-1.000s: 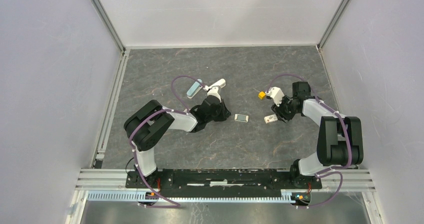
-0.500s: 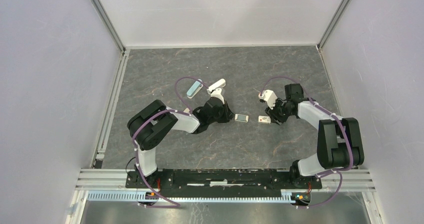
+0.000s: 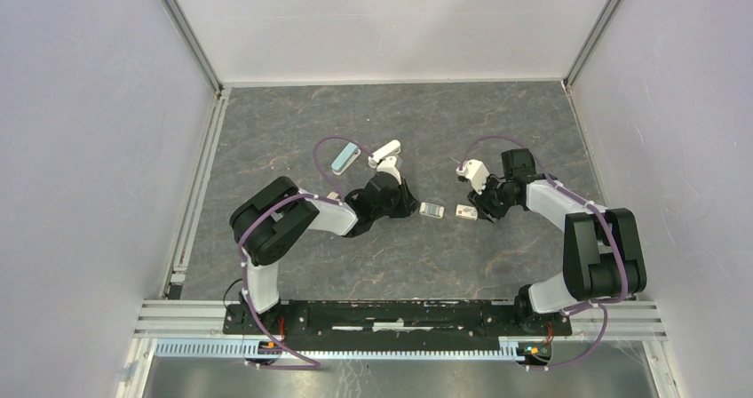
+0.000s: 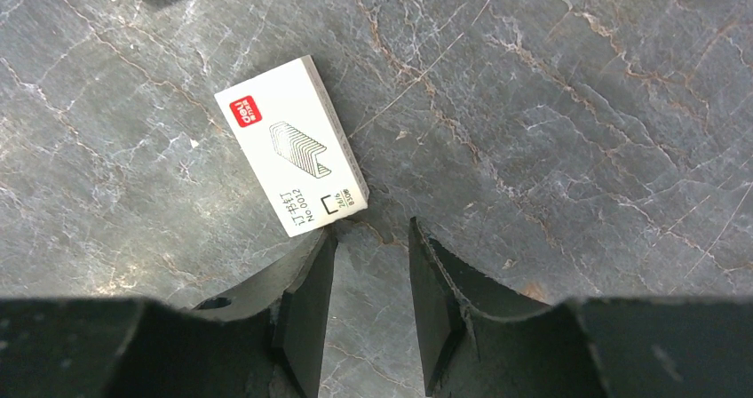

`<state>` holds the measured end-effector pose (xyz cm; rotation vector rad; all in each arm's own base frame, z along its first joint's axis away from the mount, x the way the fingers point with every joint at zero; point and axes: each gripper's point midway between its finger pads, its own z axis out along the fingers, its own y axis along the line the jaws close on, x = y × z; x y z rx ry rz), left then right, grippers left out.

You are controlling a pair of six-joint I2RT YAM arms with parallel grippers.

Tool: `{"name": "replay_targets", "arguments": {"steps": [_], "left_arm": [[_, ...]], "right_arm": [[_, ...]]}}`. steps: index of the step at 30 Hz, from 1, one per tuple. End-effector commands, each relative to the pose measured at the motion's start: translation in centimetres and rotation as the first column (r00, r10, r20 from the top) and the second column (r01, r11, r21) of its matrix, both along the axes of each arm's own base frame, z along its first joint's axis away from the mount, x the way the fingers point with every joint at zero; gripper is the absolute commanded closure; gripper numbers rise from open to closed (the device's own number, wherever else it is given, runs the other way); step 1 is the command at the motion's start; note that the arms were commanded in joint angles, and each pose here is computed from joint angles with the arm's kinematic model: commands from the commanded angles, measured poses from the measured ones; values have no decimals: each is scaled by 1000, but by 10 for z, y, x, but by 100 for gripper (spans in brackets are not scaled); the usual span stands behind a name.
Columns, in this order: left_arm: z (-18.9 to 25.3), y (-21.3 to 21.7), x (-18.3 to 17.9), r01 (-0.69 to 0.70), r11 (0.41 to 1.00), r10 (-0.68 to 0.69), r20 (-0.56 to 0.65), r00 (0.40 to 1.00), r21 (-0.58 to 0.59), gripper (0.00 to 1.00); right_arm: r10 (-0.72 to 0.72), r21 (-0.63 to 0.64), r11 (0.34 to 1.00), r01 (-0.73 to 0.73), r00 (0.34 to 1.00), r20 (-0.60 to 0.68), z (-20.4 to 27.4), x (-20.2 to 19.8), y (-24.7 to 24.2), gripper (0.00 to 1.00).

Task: Unload the staples from the stapler
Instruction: Move the staple box to the center of the board.

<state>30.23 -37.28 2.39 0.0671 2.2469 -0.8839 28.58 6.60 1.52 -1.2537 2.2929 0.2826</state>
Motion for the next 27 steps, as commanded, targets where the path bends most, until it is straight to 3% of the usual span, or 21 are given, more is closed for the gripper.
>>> {"name": "replay_targets", "arguments": {"steps": [1, 27], "left_arm": [[-9, -5, -5, 6, 1000, -6, -40, 999, 2, 78], [-9, -9, -9, -34, 999, 32, -56, 998, -40, 78]], "right_arm": [[12, 2, 1000, -12, 1000, 0, 0, 7, 5, 57], [100, 12, 995, -100, 995, 12, 5, 15, 25, 61]]}}
